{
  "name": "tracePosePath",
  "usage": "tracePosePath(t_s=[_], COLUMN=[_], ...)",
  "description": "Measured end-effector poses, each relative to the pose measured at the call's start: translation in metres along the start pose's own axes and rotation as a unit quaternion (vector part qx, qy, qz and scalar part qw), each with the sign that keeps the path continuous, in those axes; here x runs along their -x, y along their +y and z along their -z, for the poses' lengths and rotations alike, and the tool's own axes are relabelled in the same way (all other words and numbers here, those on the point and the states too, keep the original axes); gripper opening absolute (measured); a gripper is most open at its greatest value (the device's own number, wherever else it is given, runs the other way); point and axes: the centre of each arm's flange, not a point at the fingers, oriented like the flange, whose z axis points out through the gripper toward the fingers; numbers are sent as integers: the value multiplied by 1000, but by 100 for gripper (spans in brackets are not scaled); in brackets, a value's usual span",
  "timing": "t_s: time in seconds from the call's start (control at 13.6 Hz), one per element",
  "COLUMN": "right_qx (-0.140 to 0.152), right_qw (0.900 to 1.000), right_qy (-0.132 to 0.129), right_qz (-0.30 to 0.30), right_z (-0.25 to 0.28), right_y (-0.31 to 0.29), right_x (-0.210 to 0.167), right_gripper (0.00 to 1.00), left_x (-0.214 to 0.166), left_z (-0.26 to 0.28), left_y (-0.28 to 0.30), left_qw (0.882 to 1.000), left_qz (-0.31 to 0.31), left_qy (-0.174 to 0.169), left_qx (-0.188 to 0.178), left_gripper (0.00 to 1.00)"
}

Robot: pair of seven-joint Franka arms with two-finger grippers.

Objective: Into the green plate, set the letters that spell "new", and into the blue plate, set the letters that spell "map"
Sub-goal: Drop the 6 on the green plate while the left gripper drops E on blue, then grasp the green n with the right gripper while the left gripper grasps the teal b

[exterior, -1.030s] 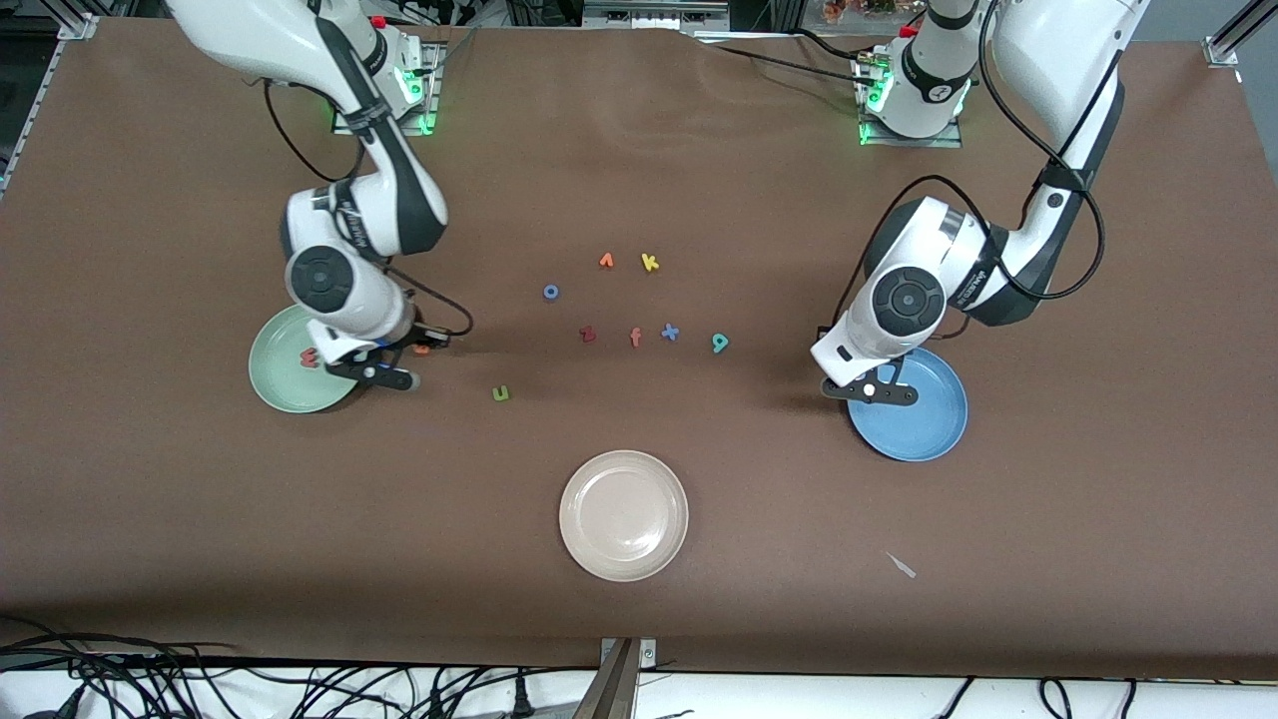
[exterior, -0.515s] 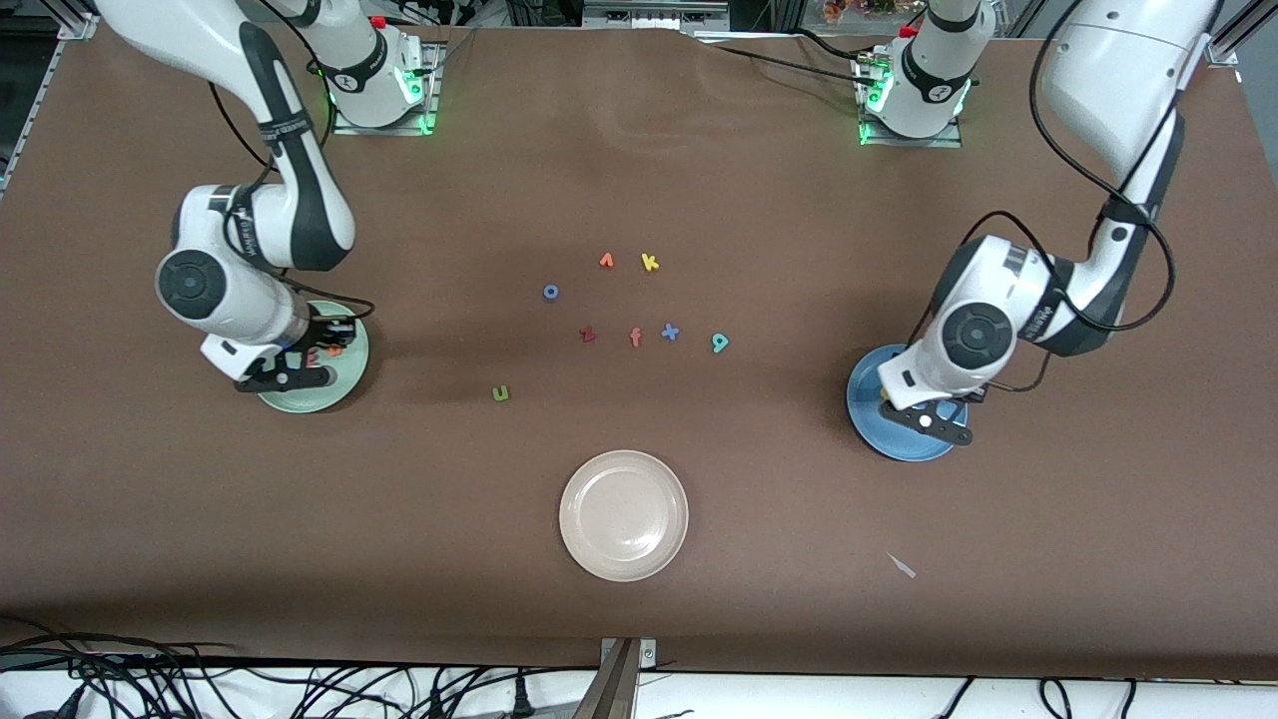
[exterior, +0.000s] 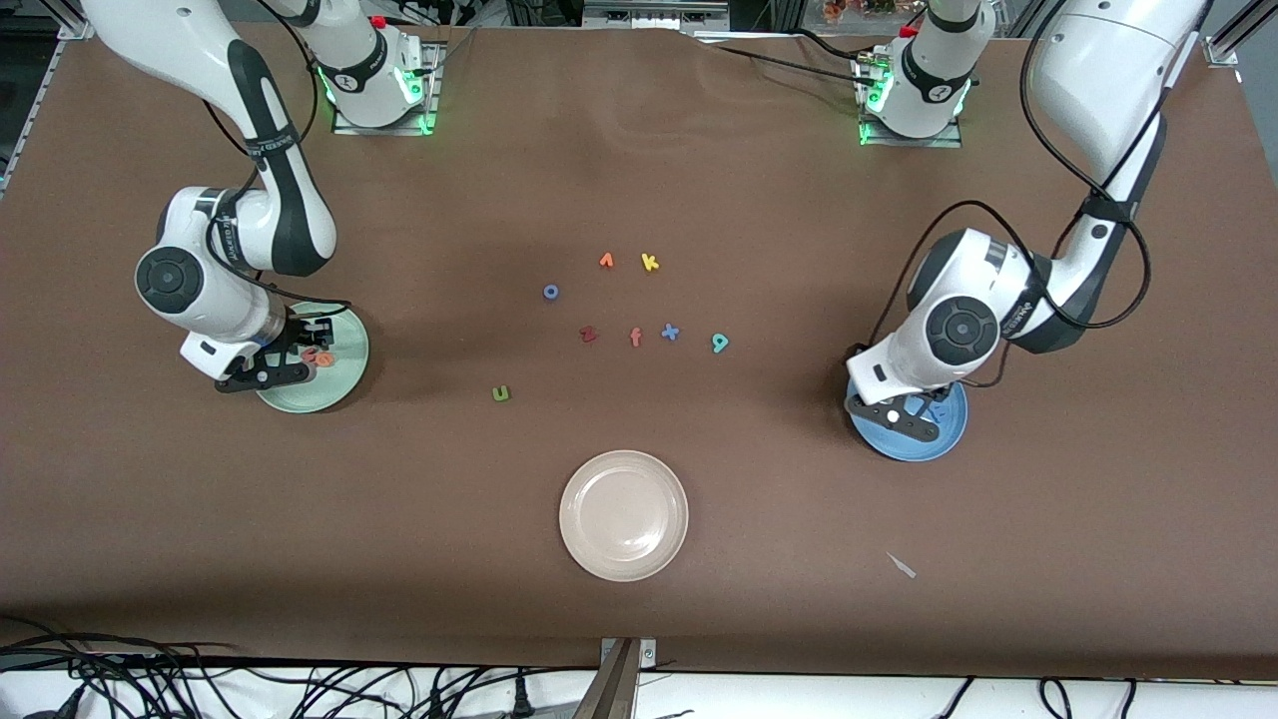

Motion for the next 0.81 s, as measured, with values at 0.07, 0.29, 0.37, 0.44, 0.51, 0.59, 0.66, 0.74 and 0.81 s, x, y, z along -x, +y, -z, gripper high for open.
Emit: tracePosePath(t_s=[0.07, 0.29, 0.37, 0.44, 0.51, 0.59, 0.66, 0.74, 0.81], right_qx=[0, -4, -8, -13, -18, -24, -29, -32, -35], right_qw=[1000, 999, 999, 999, 998, 998, 997, 997, 998], right_qy=[2, 15, 22, 29, 35, 41, 46, 49, 51], right_qz=[-6, -29, -35, -41, -46, -48, -45, -40, -32], right_z=[2, 13, 18, 24, 30, 35, 39, 40, 39], right_y=[-2, -34, -55, -78, -101, -124, -146, -165, -179], right_x=[-1, -13, -19, -25, -31, -36, -42, -47, -51], right_gripper=[72, 100, 100, 100, 100, 100, 100, 100, 100], left_x=[0, 5, 8, 13, 18, 22, 24, 22, 19], left_z=[3, 9, 8, 6, 2, -4, -12, -25, -38], left_y=[17, 81, 111, 145, 174, 192, 199, 201, 204], left_qw=[1000, 999, 999, 999, 998, 997, 995, 993, 992], left_qz=[19, 7, -12, -34, -57, -79, -97, -113, -128], left_qy=[-1, 0, 1, 4, 7, 8, 8, 11, 18], left_qx=[17, 32, 30, 27, 20, 6, -5, -7, -4], left_gripper=[100, 100, 100, 100, 100, 100, 100, 100, 100])
